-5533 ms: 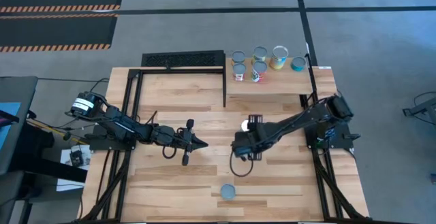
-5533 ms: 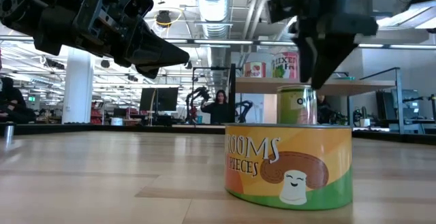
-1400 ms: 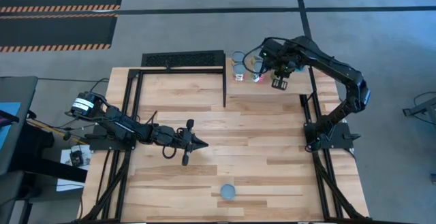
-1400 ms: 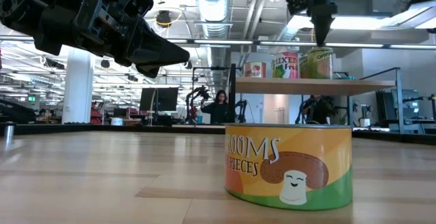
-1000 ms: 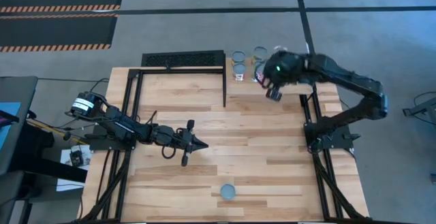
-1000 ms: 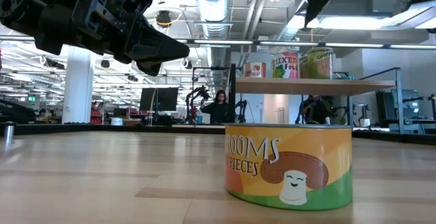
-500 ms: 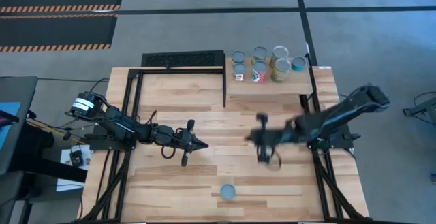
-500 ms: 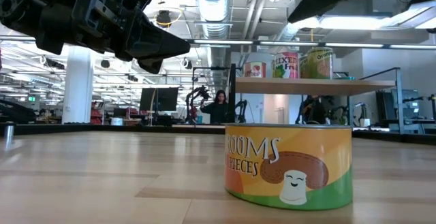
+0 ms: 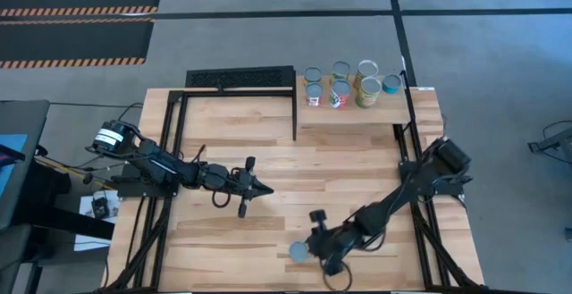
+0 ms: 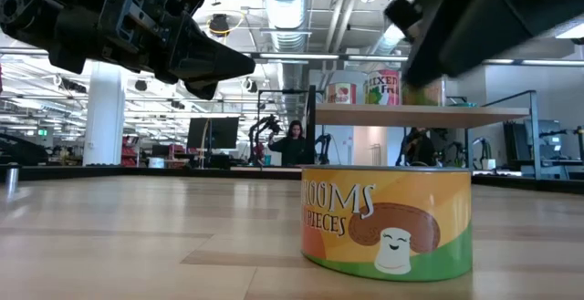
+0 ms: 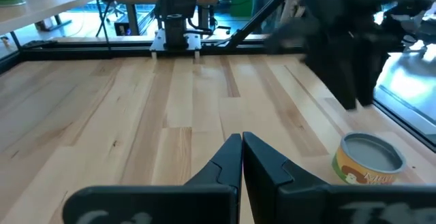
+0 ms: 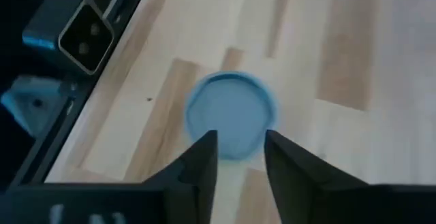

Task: Pick and place cans onto a shelf
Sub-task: Put the canned mushrooms on the shelf

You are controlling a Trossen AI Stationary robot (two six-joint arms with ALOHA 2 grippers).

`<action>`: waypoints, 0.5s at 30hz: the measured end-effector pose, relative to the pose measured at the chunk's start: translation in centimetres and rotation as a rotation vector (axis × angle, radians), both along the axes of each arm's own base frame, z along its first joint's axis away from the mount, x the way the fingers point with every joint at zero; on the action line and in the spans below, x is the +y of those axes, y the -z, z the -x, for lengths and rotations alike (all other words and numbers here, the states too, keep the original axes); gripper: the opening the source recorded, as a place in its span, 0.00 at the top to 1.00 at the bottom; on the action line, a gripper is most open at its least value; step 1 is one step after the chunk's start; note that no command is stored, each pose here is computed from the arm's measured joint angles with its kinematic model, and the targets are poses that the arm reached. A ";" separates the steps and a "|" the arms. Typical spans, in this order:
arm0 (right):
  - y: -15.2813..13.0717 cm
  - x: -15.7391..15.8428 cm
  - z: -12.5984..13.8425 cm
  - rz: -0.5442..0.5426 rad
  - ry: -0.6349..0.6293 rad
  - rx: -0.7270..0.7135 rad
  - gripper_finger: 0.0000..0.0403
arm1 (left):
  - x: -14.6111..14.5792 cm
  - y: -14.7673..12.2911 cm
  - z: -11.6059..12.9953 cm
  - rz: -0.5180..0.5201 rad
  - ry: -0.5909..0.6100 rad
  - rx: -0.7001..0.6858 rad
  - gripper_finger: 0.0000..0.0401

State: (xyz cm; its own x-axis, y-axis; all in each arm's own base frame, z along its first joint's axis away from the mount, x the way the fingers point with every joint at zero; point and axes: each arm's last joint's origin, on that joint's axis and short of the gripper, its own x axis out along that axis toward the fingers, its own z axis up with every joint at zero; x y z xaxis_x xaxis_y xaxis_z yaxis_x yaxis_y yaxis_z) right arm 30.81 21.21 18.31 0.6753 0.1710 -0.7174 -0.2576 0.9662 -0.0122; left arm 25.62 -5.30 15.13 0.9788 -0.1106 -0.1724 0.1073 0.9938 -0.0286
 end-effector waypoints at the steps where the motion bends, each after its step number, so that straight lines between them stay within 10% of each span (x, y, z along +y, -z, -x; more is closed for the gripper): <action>1: 0.4 0.4 -0.4 0.004 -0.013 0.014 0.65 | 0.0 0.0 0.0 0.000 0.000 0.000 1.00; 15: 3.7 2.6 -3.1 0.110 -0.173 0.196 0.67 | 0.0 0.0 0.0 0.001 0.000 0.002 1.00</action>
State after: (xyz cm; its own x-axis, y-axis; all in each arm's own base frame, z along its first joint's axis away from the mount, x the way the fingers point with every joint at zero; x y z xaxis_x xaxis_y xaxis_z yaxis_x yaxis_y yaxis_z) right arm 33.87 23.76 14.61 0.4898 0.1859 -0.8518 -0.4264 0.9033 -0.0480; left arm 25.62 -5.30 15.11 0.9784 -0.1105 -0.1746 0.1070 0.9938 -0.0294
